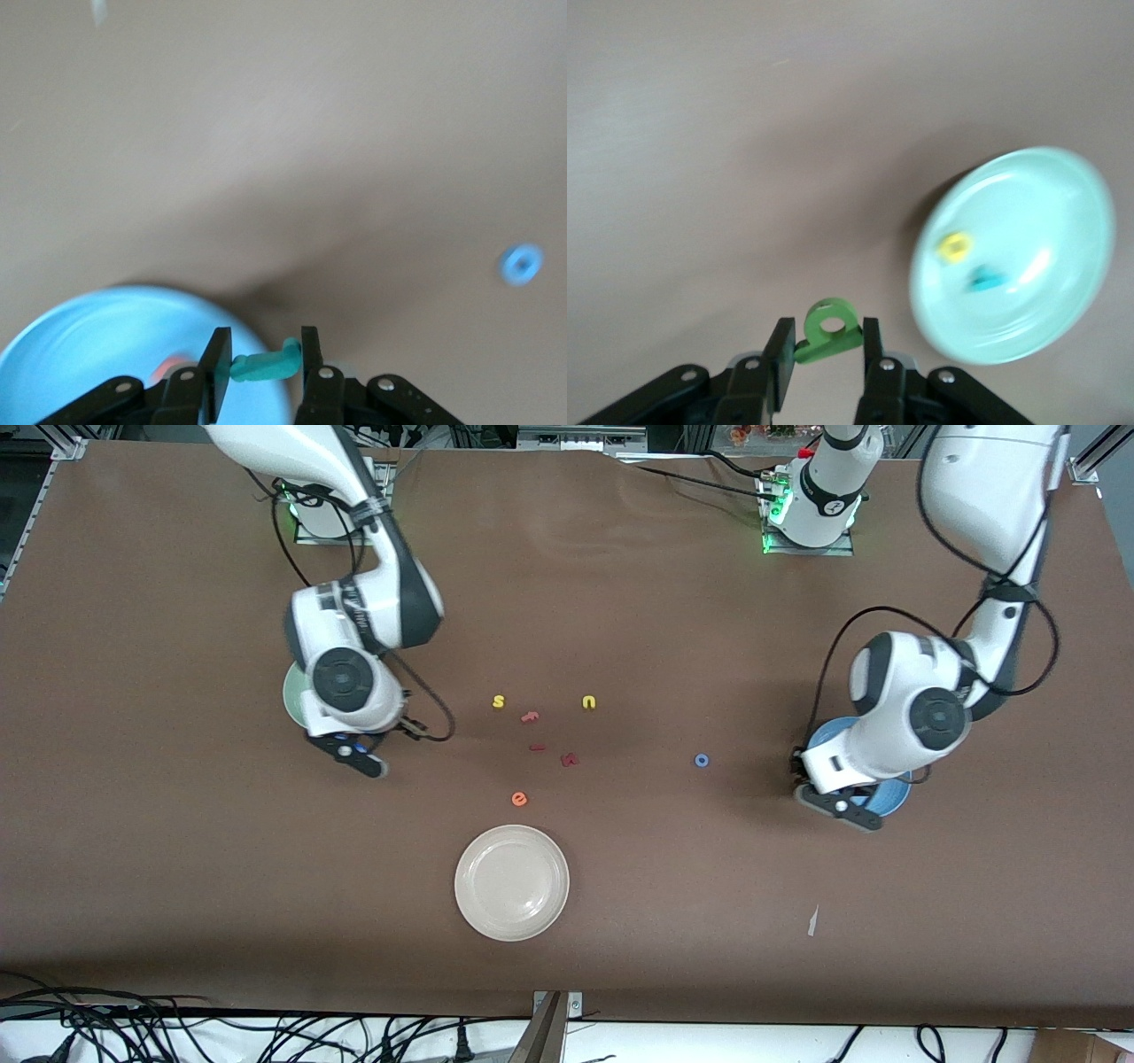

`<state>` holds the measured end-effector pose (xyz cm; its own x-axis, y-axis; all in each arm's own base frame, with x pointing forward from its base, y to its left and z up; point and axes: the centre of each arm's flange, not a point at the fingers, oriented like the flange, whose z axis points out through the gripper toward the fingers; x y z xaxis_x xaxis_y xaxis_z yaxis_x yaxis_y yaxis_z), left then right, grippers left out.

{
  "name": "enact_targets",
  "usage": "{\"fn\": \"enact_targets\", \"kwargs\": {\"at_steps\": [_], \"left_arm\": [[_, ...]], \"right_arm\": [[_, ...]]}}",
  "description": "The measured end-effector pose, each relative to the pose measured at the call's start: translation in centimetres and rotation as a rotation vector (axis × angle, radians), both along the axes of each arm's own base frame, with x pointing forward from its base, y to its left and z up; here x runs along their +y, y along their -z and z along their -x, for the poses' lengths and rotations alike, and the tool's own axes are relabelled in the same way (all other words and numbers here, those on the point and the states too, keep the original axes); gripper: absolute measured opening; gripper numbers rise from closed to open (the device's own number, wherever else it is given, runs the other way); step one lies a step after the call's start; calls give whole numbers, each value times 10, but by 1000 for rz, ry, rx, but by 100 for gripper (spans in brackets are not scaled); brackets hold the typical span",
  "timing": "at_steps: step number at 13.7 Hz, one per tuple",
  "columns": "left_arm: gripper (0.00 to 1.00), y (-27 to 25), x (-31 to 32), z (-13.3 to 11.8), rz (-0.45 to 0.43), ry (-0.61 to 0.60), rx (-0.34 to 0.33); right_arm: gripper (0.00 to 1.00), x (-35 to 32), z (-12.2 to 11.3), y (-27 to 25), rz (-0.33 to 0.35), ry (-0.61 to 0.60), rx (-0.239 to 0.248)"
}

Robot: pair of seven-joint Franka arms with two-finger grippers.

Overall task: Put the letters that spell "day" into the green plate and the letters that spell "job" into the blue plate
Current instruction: 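Place the green letter on the green plate and the l on the blue plate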

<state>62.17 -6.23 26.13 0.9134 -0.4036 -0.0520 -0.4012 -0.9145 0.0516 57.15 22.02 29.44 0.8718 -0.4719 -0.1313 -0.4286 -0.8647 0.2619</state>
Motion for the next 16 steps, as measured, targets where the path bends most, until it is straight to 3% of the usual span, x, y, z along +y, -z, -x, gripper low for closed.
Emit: {"fn": "enact_targets", "kwargs": {"at_steps": [3, 4, 5, 7, 9, 11, 14, 16], "left_arm": [[37, 3, 50, 25, 4, 0, 36], [42, 4, 51, 29, 5, 1, 43], [42, 5, 47, 31, 6, 7, 44], [55, 3, 26, 31, 14, 40, 36], [73, 0, -12, 30, 29, 68, 3], [73, -4, -65, 35, 51, 69, -20], [73, 6, -149, 54, 61, 50, -50], [73, 27, -171, 61, 67, 44, -59]], "right_arm": [[35, -89, 18, 19, -13, -33, 89], [35, -106, 27, 31, -18, -33, 102], [41, -115, 36, 43, -19, -35, 112], [59, -123, 45, 54, -23, -54, 123], [82, -115, 38, 42, -40, -81, 90], [100, -96, 26, 18, -63, -115, 37], [100, -61, 5, -22, -96, -174, -55], [100, -45, -13, -60, -117, -202, -130]]}}
